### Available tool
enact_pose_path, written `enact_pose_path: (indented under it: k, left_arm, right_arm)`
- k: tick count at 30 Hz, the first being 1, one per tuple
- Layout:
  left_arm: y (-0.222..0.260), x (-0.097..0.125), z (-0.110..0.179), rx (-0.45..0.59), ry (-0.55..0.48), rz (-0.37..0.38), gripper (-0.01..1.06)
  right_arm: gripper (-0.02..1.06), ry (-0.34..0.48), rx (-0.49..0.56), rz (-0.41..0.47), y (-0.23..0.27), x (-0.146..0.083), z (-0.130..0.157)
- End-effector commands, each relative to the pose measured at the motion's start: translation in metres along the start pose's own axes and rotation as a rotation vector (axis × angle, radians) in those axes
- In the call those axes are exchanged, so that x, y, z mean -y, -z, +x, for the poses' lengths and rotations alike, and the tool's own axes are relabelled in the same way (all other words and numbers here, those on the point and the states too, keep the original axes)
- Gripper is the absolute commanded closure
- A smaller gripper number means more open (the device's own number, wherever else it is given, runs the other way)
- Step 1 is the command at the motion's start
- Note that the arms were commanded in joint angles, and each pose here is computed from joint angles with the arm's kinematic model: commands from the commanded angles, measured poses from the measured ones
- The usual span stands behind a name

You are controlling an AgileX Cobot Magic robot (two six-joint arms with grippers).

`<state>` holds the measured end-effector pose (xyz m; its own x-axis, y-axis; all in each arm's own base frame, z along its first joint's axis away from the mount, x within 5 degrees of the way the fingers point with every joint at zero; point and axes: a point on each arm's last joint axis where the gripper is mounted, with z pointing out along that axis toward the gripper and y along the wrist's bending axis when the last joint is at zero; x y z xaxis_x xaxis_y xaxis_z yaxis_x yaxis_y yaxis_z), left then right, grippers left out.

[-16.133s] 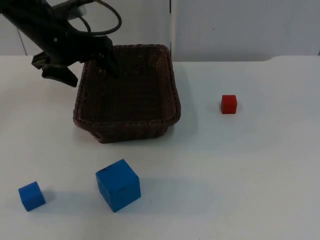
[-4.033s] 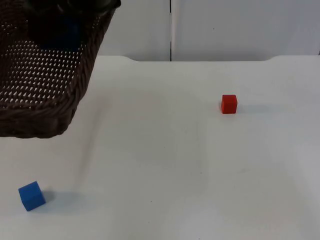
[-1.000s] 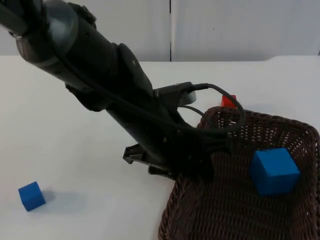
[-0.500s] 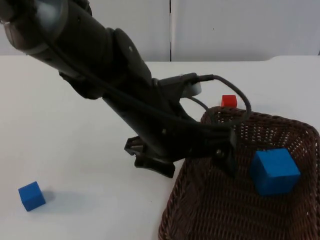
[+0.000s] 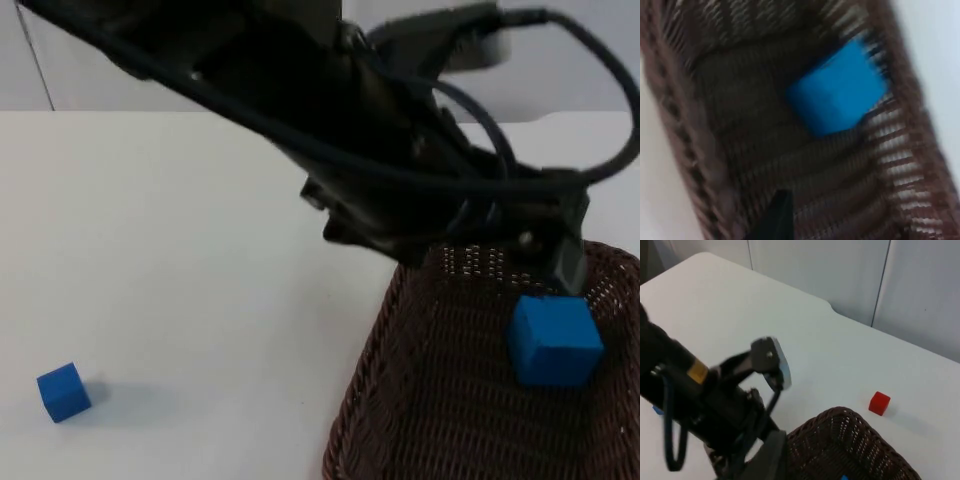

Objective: Pick up the basket with the left hand and place the largest block into the basket with the right hand.

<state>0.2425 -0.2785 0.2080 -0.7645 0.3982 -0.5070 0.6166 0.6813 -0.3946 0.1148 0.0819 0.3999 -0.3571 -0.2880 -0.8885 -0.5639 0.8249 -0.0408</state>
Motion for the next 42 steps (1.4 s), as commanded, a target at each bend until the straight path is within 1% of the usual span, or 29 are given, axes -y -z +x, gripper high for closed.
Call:
enact_pose_path:
  k: [1, 3, 5, 7, 12, 14, 16, 18, 19, 21, 22, 24, 25, 28, 30, 31, 34, 36, 37, 42]
  left_arm:
    - [0.015, 0.008, -0.005, 0.039, -0.05, 0.001, 0.0]
    - [0.025, 0.011, -0.006, 0.048, -0.082, -0.007, 0.0]
    - [0.029, 0.012, -0.006, 0.052, -0.086, -0.012, 0.0]
    - [0.04, 0.015, -0.007, 0.061, -0.103, -0.019, 0.0]
    - [0.058, 0.022, -0.008, 0.08, -0.13, -0.006, 0.0]
    - [0.062, 0.024, -0.007, 0.081, -0.14, -0.003, 0.0]
    - [0.073, 0.03, -0.006, 0.085, -0.174, 0.0, 0.0]
    - [0.083, 0.038, -0.003, 0.087, -0.208, 0.012, 0.0]
    - [0.092, 0.049, 0.0, 0.101, -0.249, 0.028, 0.0]
    - [0.095, 0.053, 0.001, 0.107, -0.265, 0.033, 0.0]
    - [0.104, 0.065, 0.005, 0.125, -0.305, 0.051, 0.0]
    - [0.119, 0.082, 0.01, 0.163, -0.361, 0.079, 0.0]
    - [0.119, 0.082, 0.01, 0.163, -0.361, 0.079, 0.0]
    - [0.141, 0.094, 0.016, 0.209, -0.409, 0.086, 0.0]
    - [0.153, 0.093, 0.019, 0.235, -0.423, 0.062, 0.0]
    - [0.153, 0.093, 0.019, 0.235, -0.423, 0.062, 0.0]
    - [0.171, 0.087, 0.031, 0.282, -0.442, 0.026, 0.0]
    - [0.18, 0.082, 0.044, 0.306, -0.449, 0.02, 0.0]
    - [0.18, 0.082, 0.044, 0.306, -0.449, 0.02, 0.0]
    - [0.199, 0.066, 0.084, 0.359, -0.459, 0.017, 0.0]
  right_arm:
    - [-0.01, -0.002, -0.012, 0.008, 0.001, 0.001, 0.002]
    - [-0.01, -0.002, -0.014, 0.008, 0.002, 0.001, 0.002]
    - [-0.01, -0.003, -0.007, 0.008, 0.004, 0.001, 0.002]
    - [-0.01, -0.005, 0.025, 0.006, 0.013, 0.002, 0.003]
    - [-0.01, -0.018, 0.091, 0.01, 0.04, 0.004, 0.007]
    - [-0.01, -0.02, 0.091, 0.011, 0.045, 0.005, 0.009]
    - [-0.01, -0.024, 0.086, 0.015, 0.057, 0.006, 0.016]
    - [-0.01, -0.027, 0.082, 0.018, 0.066, 0.007, 0.021]
    - [-0.01, -0.029, 0.088, 0.019, 0.072, 0.008, 0.025]
    - [-0.01, -0.03, 0.091, 0.019, 0.075, 0.008, 0.028]
    - [-0.01, -0.031, 0.092, 0.019, 0.076, 0.008, 0.032]
    - [-0.01, -0.031, 0.093, 0.019, 0.078, 0.008, 0.041]
    - [-0.01, -0.031, 0.093, 0.019, 0.078, 0.008, 0.041]
    - [-0.01, -0.036, 0.105, 0.013, 0.082, 0.008, 0.059]
    - [-0.01, -0.046, 0.129, 0.002, 0.089, 0.008, 0.071]
    - [-0.01, -0.046, 0.129, 0.002, 0.089, 0.008, 0.071]
    - [-0.01, -0.066, 0.169, -0.023, 0.101, 0.006, 0.089]
    - [-0.01, -0.074, 0.18, -0.033, 0.107, 0.006, 0.101]
    - [-0.01, -0.074, 0.18, -0.033, 0.107, 0.006, 0.101]
    - [-0.01, -0.087, 0.185, -0.046, 0.122, 0.006, 0.129]
